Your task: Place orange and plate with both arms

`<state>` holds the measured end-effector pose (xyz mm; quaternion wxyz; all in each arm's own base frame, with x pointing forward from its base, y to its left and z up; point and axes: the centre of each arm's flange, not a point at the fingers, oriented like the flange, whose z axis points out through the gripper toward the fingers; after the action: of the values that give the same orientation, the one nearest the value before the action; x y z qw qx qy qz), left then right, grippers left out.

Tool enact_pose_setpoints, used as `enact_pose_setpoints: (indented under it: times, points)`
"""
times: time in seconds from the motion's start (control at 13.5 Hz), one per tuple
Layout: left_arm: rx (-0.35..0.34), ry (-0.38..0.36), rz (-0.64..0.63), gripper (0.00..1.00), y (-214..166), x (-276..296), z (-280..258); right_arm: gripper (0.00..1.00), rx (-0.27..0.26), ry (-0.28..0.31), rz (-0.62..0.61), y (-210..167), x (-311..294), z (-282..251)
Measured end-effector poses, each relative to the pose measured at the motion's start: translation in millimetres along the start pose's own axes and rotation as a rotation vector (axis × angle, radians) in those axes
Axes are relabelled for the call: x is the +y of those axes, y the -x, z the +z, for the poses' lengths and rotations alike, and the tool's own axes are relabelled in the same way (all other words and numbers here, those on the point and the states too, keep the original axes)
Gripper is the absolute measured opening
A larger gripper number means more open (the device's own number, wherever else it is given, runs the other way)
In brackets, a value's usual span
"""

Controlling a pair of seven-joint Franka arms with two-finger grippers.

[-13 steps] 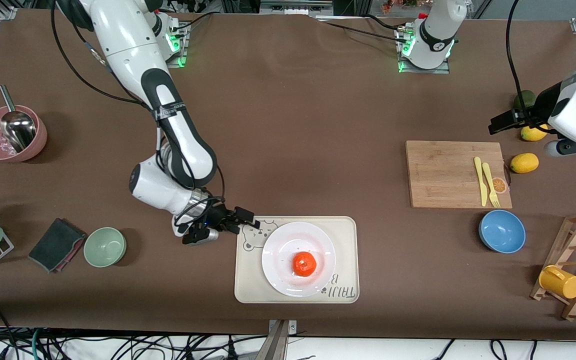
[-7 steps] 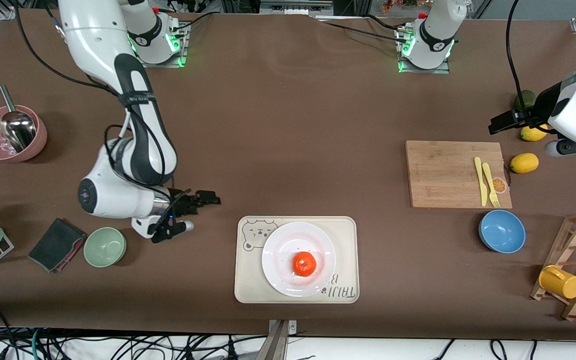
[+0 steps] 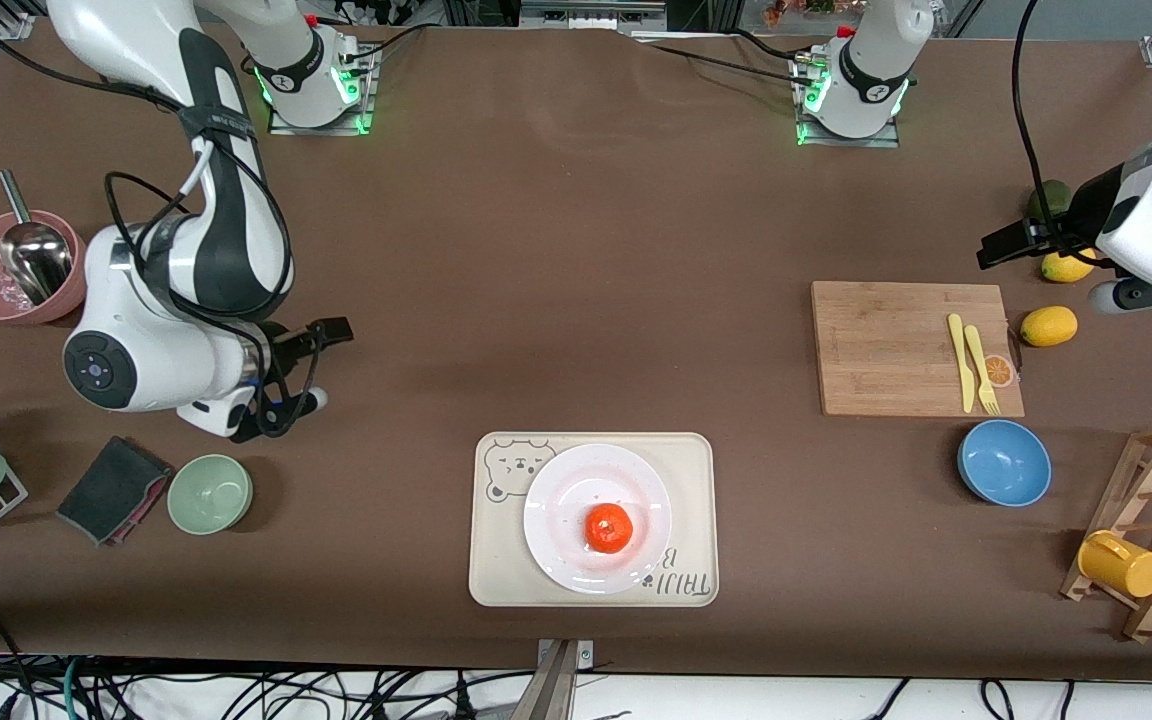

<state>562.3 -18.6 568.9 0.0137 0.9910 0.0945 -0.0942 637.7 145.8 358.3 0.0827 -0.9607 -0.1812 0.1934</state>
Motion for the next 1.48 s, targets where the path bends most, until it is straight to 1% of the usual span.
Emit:
enact_pose_setpoints:
  times: [0.07,0.15,0.22,0.37,0.45,0.52,0.59,0.67,0.82,0.89,1.04,1.19,1.34,1.48]
  points:
    - [0.0,0.0,0.0,1.0,0.0,0.0,0.0,1.0,-0.032,0.033,0.022,7.3,-0.9,-7.1]
    - [0.0,0.0,0.0,1.0,0.0,0.0,0.0,1.0,-0.051,0.071,0.054,13.2,-5.2,-15.3]
    - [0.0,0.0,0.0,1.0,-0.1,0.0,0.1,1.0,-0.051,0.107,0.096,17.1,-13.8,-24.5]
    - [0.0,0.0,0.0,1.0,-0.1,-0.1,0.1,1.0,-0.016,0.18,0.207,26.1,-37.3,-45.4]
    - [0.0,0.0,0.0,1.0,-0.1,0.0,0.1,1.0,0.007,0.23,0.273,32.6,-49.7,-56.5]
    - [0.0,0.0,0.0,1.0,-0.2,0.0,0.2,1.0,0.04,0.28,0.337,40.7,-63.6,-69.0]
    - [0.0,0.0,0.0,1.0,-0.2,0.1,0.2,1.0,0.075,0.306,0.384,51.1,-77.0,-81.5]
    - [0.0,0.0,0.0,1.0,-0.2,0.0,0.2,1.0,0.109,0.305,0.416,65.6,-83.4,-93.5]
    - [0.0,0.0,0.001,1.0,-0.1,0.4,0.2,1.0,0.168,0.257,0.46,101.3,-57.2,-111.2]
    - [0.0,0.0,0.001,1.0,-0.1,0.8,0.2,1.0,0.181,0.231,0.477,120.9,-33.4,-116.0]
    - [0.0,0.0,0.002,1.0,0.1,1.3,0.3,1.0,0.2,0.197,0.479,155.0,10.7,-127.1]
    - [0.0,-0.001,0.003,1.0,0.1,1.6,0.3,1.0,0.221,0.185,0.468,178.7,37.0,-141.8]
    - [-0.001,-0.001,0.004,1.0,0.2,2.1,0.3,1.0,0.221,0.179,0.45,195.7,49.7,-151.8]
    - [-0.001,-0.001,0.004,1.0,0.3,2.3,0.3,1.0,0.227,0.177,0.441,204.2,56.4,-159.4]
